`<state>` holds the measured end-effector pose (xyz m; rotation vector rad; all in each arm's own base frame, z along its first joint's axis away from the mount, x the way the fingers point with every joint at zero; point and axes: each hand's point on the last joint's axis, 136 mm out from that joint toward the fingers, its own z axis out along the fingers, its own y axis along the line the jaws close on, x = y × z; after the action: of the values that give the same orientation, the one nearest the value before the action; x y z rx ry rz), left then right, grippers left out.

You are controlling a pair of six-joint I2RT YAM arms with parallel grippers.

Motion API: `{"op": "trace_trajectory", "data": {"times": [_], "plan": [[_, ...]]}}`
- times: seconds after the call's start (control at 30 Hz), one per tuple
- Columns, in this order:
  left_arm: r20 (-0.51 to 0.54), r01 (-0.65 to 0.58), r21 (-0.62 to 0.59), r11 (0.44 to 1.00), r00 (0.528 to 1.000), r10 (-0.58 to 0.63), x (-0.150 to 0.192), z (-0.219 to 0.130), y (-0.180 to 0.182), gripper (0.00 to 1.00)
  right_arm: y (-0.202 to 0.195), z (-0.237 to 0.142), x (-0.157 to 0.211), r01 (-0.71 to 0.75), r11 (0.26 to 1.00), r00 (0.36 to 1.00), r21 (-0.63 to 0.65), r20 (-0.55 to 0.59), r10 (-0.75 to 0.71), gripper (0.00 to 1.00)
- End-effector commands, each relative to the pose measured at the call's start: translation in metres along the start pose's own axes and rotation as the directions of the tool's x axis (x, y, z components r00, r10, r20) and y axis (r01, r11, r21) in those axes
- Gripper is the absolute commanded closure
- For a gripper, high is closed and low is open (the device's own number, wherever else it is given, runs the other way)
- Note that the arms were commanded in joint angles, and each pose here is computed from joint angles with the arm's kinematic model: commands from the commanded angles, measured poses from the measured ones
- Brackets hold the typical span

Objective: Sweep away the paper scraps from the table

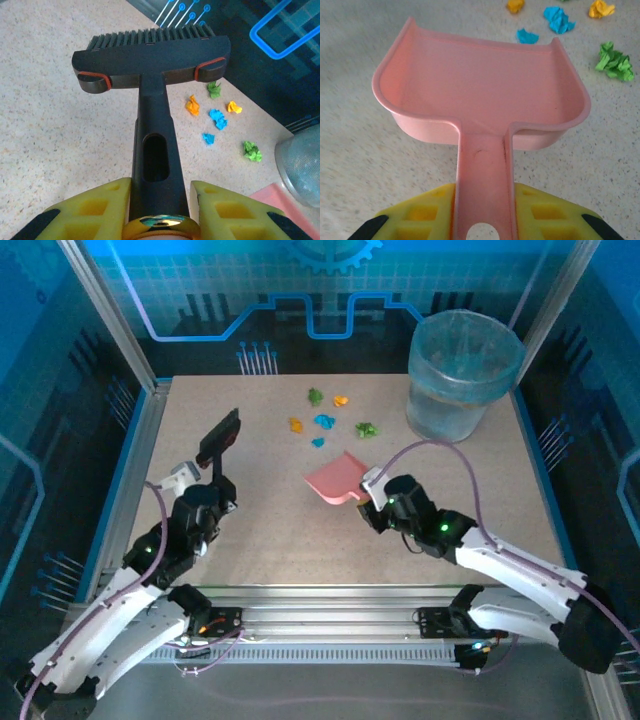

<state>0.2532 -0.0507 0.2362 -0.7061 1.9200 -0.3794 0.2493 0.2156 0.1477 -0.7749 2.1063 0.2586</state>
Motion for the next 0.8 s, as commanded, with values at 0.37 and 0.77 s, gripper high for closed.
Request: {"op": "trace_trajectory", "data": {"times": [0.37,0.77], "plan": [[-0.195,-0.219,0.046,0.975,0.955,0.224,-0.048,0.011,-0.100,1.00,-0.003,0.065,-0.013,-0.032,0.986,0.999,0.162,0.032,0.027,1.00],[-0.545,-0.422,0.016,0.906,0.756,0.362,-0.003,0.073,-0.130,1.00,-0.013,0.096,0.015,-0.171,0.971,0.985,0.170,0.006,0.172,1.00]]}}
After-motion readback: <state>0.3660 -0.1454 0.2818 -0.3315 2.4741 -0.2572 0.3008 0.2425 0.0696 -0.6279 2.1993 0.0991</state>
